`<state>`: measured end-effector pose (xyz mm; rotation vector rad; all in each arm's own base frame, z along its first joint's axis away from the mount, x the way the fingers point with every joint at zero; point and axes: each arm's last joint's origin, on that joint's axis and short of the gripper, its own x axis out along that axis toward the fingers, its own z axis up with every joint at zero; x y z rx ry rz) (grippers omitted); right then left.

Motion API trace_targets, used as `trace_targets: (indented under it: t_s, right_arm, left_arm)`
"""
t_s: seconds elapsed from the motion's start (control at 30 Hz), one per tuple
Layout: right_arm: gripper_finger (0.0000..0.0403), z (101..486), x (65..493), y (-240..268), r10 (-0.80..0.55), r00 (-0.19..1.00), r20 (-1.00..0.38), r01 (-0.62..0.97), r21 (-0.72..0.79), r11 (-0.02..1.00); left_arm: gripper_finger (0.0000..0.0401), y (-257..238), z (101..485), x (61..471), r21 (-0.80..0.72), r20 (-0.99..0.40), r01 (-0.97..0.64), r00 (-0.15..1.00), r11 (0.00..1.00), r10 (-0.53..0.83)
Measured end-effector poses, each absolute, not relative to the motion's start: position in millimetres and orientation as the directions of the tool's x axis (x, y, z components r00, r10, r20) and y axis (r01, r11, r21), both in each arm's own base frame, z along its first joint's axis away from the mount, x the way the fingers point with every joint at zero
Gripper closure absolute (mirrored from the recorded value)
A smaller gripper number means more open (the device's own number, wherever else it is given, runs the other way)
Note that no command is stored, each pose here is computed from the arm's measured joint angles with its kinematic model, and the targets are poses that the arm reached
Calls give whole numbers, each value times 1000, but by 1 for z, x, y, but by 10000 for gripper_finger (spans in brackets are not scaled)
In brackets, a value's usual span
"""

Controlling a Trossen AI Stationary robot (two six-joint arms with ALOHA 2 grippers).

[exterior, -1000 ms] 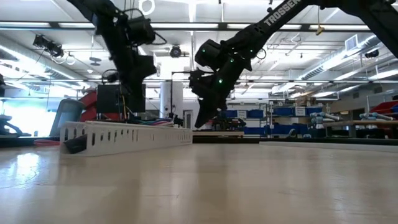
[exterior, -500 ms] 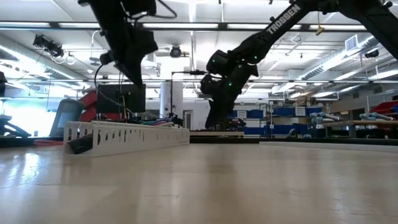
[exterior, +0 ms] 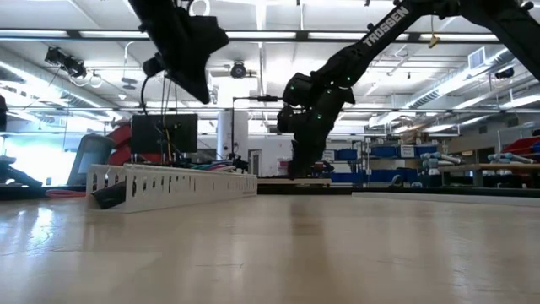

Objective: Ziptie cables
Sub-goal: Put the zip tied cable wires into the white cable duct

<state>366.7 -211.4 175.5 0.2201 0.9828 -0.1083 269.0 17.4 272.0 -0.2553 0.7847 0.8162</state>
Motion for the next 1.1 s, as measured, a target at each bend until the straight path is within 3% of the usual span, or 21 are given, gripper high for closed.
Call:
trace_targets:
  t_s: [0.3, 0.53, 0.77, 1.1]
  right_arm:
    - [394, 184, 363, -228, 92, 667, -739, 54, 172, 984]
    - [330, 187, 378, -212, 65, 690, -721, -100, -6, 995]
    - [271, 194, 388, -212, -21, 745, -667, -133, -178, 975]
    - [285, 207, 389, -219, -68, 730, -680, -224, -331, 917]
  left_arm:
    - [308, 17, 242, 302, 71, -759, -642, 462, 763, 460]
    - [244, 17, 232, 317, 115, -735, -577, 498, 808, 460]
    - [237, 34, 235, 315, 129, -705, -650, 471, 749, 530]
    - [240, 67, 233, 309, 128, -739, -682, 419, 720, 529]
